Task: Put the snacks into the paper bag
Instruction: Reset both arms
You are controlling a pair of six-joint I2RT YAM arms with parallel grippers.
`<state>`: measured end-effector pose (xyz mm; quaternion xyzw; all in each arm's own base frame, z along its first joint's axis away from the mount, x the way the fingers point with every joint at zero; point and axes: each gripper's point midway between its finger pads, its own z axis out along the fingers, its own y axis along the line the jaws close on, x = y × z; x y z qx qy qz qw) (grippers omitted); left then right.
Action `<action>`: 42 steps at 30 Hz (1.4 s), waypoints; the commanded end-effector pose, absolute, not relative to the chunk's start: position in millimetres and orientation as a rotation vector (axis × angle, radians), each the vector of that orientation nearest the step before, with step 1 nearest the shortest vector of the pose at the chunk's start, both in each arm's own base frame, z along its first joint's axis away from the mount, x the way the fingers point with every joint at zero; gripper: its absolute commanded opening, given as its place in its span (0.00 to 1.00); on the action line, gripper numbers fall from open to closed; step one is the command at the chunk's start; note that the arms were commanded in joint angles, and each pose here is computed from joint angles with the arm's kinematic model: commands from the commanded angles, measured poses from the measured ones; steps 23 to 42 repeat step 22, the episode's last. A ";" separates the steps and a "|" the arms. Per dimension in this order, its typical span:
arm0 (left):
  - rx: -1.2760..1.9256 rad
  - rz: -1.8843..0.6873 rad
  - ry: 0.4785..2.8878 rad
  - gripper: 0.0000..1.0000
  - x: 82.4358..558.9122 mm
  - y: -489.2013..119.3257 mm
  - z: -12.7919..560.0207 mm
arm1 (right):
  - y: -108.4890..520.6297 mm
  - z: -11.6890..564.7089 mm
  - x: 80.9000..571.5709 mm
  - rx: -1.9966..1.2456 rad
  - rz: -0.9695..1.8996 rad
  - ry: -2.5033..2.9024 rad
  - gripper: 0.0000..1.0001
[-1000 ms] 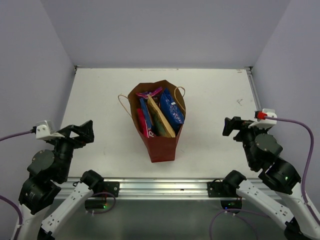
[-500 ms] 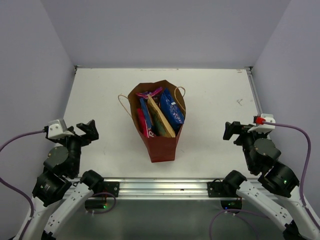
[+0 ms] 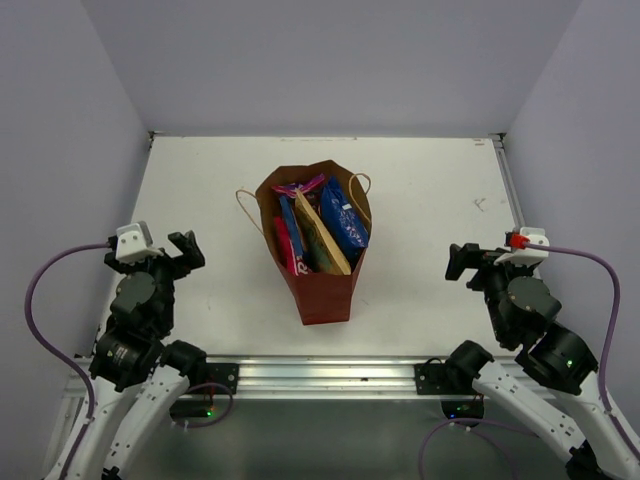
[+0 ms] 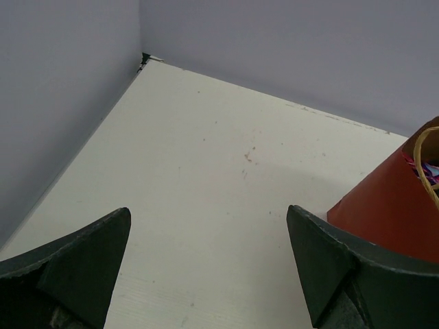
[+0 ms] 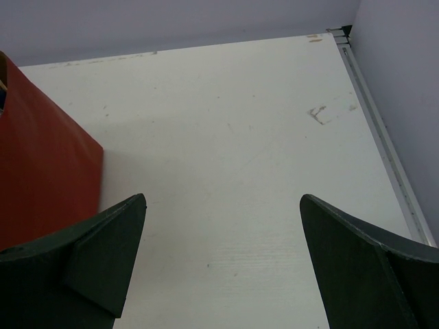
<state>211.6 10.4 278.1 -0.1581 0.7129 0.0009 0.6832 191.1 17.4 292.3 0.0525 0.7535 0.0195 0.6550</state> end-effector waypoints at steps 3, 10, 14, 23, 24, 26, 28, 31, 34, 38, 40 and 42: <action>-0.328 -0.020 1.569 1.00 228.1 10.1 288.6 | 18.6 302.1 192.2 0.137 0.075 1.667 0.98; -0.356 0.003 1.553 1.00 227.4 18.6 290.2 | 20.6 300.1 194.7 0.127 0.063 1.680 0.98; -0.355 0.001 1.553 1.00 228.2 18.6 290.3 | 20.4 298.9 196.1 0.128 0.051 1.686 0.98; -0.345 -0.007 1.559 1.00 229.9 17.1 289.7 | 20.2 296.6 198.1 0.129 0.033 1.695 0.98; -0.345 -0.007 1.559 1.00 229.9 17.1 289.7 | 20.2 296.6 198.1 0.129 0.033 1.695 0.98; -0.345 -0.007 1.559 1.00 229.9 17.1 289.7 | 20.2 296.6 198.1 0.129 0.033 1.695 0.98; -0.345 -0.007 1.559 1.00 229.9 17.1 289.7 | 20.2 296.6 198.1 0.129 0.033 1.695 0.98; -0.345 -0.007 1.559 1.00 229.9 17.1 289.7 | 20.2 296.6 198.1 0.129 0.033 1.695 0.98; -0.345 -0.007 1.559 1.00 229.9 17.1 289.7 | 20.2 296.6 198.1 0.129 0.033 1.695 0.98; -0.345 -0.007 1.559 1.00 229.9 17.1 289.7 | 20.2 296.6 198.1 0.129 0.033 1.695 0.98; -0.345 -0.007 1.559 1.00 229.9 17.1 289.7 | 20.2 296.6 198.1 0.129 0.033 1.695 0.98; -0.345 -0.007 1.559 1.00 229.9 17.1 289.7 | 20.2 296.6 198.1 0.129 0.033 1.695 0.98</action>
